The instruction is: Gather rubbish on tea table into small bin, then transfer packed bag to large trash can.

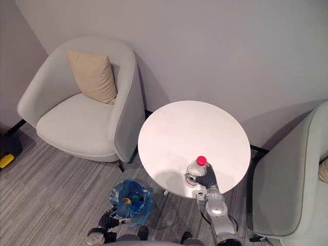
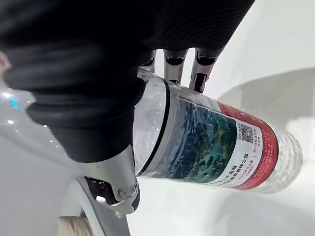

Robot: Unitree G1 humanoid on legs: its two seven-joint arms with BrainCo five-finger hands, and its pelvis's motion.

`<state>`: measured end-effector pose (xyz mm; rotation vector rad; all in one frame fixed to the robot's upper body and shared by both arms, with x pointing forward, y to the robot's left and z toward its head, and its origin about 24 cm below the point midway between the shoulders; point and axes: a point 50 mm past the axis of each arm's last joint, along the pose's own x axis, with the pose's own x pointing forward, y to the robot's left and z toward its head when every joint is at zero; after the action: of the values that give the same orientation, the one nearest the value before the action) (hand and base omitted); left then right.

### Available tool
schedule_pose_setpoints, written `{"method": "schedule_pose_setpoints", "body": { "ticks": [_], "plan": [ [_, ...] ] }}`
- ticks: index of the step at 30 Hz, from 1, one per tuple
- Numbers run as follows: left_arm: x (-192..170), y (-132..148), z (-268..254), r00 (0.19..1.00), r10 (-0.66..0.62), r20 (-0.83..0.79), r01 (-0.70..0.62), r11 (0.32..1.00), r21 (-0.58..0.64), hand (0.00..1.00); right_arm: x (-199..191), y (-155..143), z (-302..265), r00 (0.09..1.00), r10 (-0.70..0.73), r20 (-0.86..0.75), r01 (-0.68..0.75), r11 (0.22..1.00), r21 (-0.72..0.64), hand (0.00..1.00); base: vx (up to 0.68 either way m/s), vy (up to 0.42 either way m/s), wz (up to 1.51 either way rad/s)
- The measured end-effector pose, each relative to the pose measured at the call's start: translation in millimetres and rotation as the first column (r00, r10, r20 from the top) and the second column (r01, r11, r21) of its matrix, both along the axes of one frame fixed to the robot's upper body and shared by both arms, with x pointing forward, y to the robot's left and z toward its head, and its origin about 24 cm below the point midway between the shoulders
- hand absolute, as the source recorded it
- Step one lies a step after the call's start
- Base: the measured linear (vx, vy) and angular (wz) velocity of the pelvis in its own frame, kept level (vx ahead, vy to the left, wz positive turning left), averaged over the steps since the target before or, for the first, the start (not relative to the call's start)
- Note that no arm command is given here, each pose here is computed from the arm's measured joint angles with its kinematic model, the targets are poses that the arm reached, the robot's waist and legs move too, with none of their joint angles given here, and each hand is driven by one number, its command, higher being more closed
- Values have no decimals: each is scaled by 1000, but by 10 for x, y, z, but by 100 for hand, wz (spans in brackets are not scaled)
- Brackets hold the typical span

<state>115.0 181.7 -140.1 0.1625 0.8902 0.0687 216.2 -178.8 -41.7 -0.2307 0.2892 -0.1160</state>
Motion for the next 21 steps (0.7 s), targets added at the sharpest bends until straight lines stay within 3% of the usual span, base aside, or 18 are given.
{"method": "schedule_pose_setpoints", "body": {
  "ticks": [9,16,21],
  "plan": [
    [5,-9,5,1000,-10,3,10,1000,-14,0,48,5,34,1000,-8,13,7,1000,28,100,0,0,0],
    [5,-10,6,1000,-8,4,8,1000,-14,0,139,66,545,967,20,253,-30,999,37,100,0,0,0],
    [4,-11,6,1000,-8,4,8,1000,-14,0,108,81,694,947,27,319,-42,998,40,100,-15,3,-5]
  ]
}}
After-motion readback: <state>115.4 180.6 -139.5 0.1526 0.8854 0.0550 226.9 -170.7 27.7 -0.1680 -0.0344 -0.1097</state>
